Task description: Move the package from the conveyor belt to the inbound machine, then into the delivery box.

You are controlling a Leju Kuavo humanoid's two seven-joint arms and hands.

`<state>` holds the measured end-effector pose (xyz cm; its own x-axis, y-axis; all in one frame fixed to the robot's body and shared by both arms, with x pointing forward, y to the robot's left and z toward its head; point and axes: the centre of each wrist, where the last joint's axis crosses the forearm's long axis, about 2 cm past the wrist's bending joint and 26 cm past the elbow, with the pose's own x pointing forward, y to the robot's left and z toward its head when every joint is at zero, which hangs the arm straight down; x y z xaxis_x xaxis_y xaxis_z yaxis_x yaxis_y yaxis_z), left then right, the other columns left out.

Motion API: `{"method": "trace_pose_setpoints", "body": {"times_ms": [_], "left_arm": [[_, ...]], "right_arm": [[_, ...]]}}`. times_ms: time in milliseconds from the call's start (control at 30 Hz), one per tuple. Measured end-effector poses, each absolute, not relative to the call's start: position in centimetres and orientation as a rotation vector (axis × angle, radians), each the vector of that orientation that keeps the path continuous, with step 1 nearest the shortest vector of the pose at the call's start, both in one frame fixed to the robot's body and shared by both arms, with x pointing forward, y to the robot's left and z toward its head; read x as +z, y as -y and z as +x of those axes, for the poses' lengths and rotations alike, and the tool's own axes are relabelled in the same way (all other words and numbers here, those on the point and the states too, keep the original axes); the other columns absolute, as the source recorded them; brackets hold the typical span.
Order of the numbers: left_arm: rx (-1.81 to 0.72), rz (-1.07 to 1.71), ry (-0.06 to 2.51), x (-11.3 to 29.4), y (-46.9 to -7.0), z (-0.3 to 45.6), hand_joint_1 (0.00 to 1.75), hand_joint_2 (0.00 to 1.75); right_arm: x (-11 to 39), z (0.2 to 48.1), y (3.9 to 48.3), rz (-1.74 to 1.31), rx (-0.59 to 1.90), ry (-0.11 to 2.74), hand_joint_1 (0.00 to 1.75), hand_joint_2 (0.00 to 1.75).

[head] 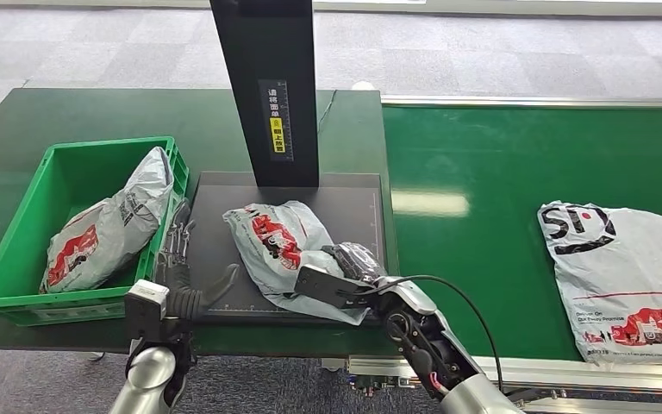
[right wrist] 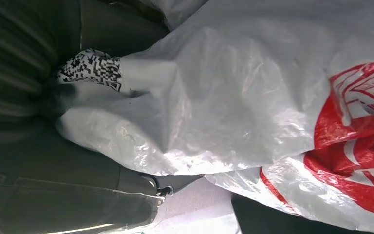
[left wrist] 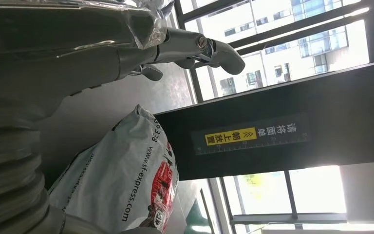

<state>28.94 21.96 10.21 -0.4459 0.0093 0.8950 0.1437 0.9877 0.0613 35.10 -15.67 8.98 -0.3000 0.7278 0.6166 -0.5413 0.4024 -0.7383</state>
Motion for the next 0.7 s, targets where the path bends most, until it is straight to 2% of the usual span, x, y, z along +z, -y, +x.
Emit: {"method": "trace_pose_setpoints", "body": {"times_ms": [33, 133, 167, 300, 567, 700], "left_arm": [[-0.154, -0.113, 2.027, 10.2, -22.0, 28.9, 0.0, 1.75], [-0.164, -0.148, 2.015, 10.0, -21.9, 28.9, 0.0, 1.75], [-0.172, -0.163, 2.01, 9.9, -21.9, 28.8, 0.0, 1.75], [-0.238, -0.203, 1.986, 9.3, -21.9, 28.6, 0.0, 1.75], [-0.309, -0.185, 1.948, 8.3, -22.5, 28.4, 0.0, 1.75], [-0.318, -0.18, 1.935, 8.0, -22.7, 28.3, 0.0, 1.75]], "right_arm": [[9.0, 35.2, 15.7, -0.181, 1.265, 1.398, 1.37, 1.75], [8.8, 35.2, 15.6, -0.169, 1.256, 1.443, 0.07, 1.75], [8.8, 35.2, 15.6, -0.162, 1.242, 1.466, 0.0, 1.75], [8.7, 35.2, 16.0, -0.117, 1.103, 1.597, 0.0, 1.75], [9.5, 33.6, 17.8, -0.106, 0.535, 1.917, 0.0, 1.75], [9.8, 32.5, 18.5, -0.1, 0.397, 1.967, 0.0, 1.75]]}}
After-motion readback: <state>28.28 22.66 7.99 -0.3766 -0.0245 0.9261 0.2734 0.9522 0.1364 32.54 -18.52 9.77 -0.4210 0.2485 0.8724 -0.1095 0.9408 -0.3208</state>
